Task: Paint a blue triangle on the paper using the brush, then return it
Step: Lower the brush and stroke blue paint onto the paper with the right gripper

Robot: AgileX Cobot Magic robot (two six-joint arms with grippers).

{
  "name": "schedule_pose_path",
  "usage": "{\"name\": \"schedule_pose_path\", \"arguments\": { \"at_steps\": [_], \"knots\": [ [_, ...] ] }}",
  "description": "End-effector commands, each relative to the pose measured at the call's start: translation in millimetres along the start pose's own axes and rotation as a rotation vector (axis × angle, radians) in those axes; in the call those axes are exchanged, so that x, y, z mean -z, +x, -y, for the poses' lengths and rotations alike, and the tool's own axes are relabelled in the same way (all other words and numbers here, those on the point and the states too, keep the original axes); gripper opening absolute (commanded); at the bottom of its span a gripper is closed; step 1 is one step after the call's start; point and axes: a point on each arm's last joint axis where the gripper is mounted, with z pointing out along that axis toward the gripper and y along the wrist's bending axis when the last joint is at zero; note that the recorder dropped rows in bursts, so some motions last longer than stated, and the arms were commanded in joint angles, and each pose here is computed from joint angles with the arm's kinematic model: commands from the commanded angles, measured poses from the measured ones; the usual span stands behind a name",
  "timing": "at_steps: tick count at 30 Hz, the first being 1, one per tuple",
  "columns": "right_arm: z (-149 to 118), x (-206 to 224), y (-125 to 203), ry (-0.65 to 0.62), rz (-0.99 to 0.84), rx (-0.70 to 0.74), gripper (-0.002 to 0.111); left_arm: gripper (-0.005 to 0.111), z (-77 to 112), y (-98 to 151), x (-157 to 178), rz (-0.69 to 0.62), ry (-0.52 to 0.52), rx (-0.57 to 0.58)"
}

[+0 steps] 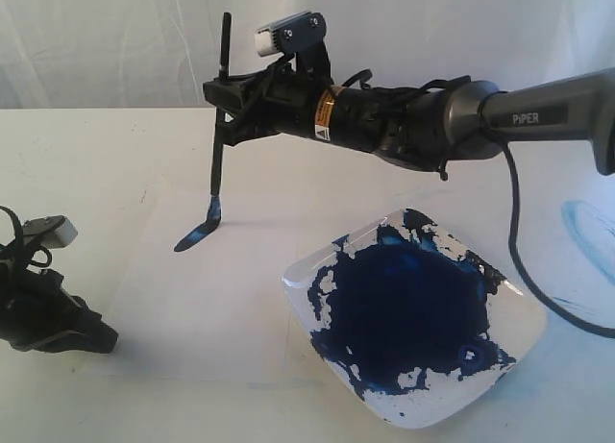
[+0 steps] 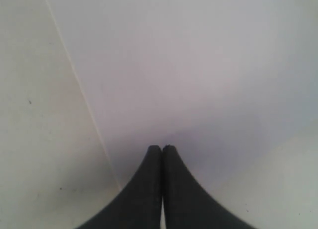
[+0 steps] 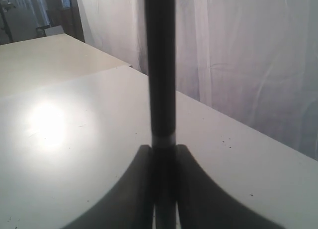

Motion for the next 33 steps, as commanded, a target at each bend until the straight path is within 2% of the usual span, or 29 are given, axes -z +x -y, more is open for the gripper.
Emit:
{"name": "schedule_pose_path", "arguments": {
  "at_steps": [1, 19, 25, 29, 33],
  "knots": [
    [13.1, 6.7, -0.9, 0.046, -0.021, 0.039, 0.0, 0.0, 3.2, -1.3, -0.4, 0.005, 0.019, 0.005],
    [26.7, 15.7, -3.2, 0.067, -0.001, 0.059, 0.0, 0.0, 3.2, -1.3, -0.4, 0.005, 0.019, 0.005],
    [17.8, 18.8, -22.6, 0.002, 0.078, 0.054, 0.0, 0.0, 3.2, -1.3, -0.4, 0.005, 0.019, 0.005],
    [4.6, 27.7, -50.7, -0.058, 0.083, 0.052, 0.0, 0.0, 3.4, -1.2, -0.3, 0.005, 0.022, 0.005],
    [-23.3, 41.8, -71.1, -0.261, -0.026, 0.115, 0.0, 0.0, 4.0, -1.1, -0.3, 0.003, 0.029, 0.004]
  ]
}}
